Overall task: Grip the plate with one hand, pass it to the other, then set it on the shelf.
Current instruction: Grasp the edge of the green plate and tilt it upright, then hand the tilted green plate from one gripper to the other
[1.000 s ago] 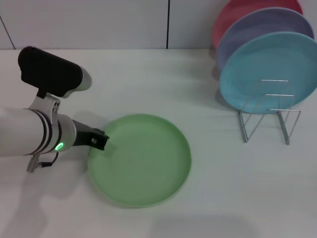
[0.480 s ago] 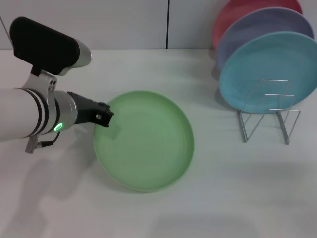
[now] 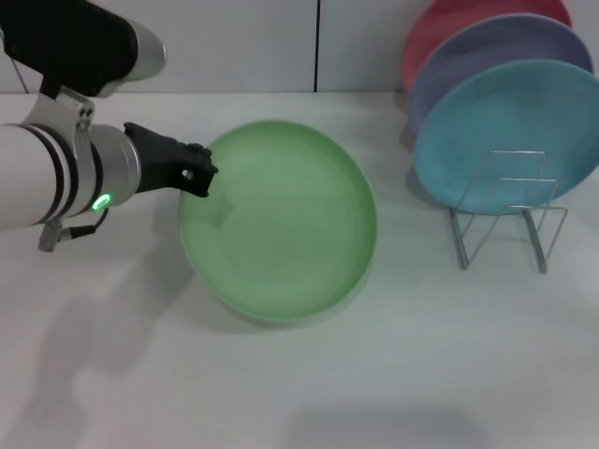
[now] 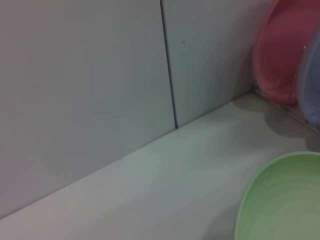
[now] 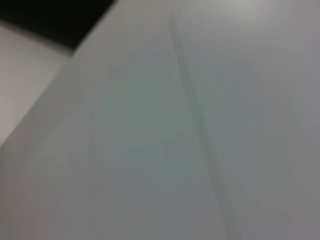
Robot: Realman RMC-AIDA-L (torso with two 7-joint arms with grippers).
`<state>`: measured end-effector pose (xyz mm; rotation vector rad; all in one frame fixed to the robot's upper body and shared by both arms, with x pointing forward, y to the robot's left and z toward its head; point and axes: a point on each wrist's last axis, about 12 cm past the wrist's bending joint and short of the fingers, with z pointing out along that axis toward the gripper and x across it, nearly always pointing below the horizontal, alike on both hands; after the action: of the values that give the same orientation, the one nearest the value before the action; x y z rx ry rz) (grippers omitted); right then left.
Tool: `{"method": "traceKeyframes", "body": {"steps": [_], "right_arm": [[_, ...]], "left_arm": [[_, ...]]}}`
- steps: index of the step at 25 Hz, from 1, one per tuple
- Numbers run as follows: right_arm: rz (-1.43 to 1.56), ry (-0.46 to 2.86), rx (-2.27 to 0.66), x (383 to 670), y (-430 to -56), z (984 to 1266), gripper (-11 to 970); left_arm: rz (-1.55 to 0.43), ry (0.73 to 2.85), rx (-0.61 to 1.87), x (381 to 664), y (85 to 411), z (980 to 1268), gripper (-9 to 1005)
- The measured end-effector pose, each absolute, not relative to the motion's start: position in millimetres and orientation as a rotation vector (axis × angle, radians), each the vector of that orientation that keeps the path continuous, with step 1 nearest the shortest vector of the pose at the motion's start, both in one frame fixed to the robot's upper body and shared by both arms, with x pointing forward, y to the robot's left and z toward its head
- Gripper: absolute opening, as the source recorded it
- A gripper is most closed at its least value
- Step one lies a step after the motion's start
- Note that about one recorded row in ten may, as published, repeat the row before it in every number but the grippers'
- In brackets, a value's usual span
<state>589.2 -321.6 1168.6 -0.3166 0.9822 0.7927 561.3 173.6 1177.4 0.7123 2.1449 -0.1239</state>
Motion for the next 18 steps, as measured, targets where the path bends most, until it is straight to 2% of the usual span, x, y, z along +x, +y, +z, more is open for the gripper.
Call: {"method": "traceKeyframes", "body": {"steps": [4, 6, 8, 10, 15, 18], "right_arm": [[0.908, 1.332, -0.461, 617, -292, 1191, 746], [0.857, 1.507, -0.528, 621, -290, 1221, 746], [0.789, 1.638, -0.594, 616, -291, 1262, 745], [0.723, 1.746, -0.632, 606, -286, 1289, 744], [0.657, 1.909, -0.646, 583, -290, 1325, 742], [0.73, 1.972, -0.635, 579, -295, 1333, 740]], "left_arm": [[-0.121, 2.135, 0.699, 562, 176, 1182, 28], [-0.121, 2.127, 0.694, 564, 176, 1185, 28], [-0.117, 2.118, 0.685, 565, 178, 1187, 28], [-0.112, 2.11, 0.681, 566, 179, 1190, 28], [-0.113, 2.072, 0.679, 568, 177, 1198, 28], [-0.112, 2.055, 0.681, 569, 176, 1202, 28]]}}
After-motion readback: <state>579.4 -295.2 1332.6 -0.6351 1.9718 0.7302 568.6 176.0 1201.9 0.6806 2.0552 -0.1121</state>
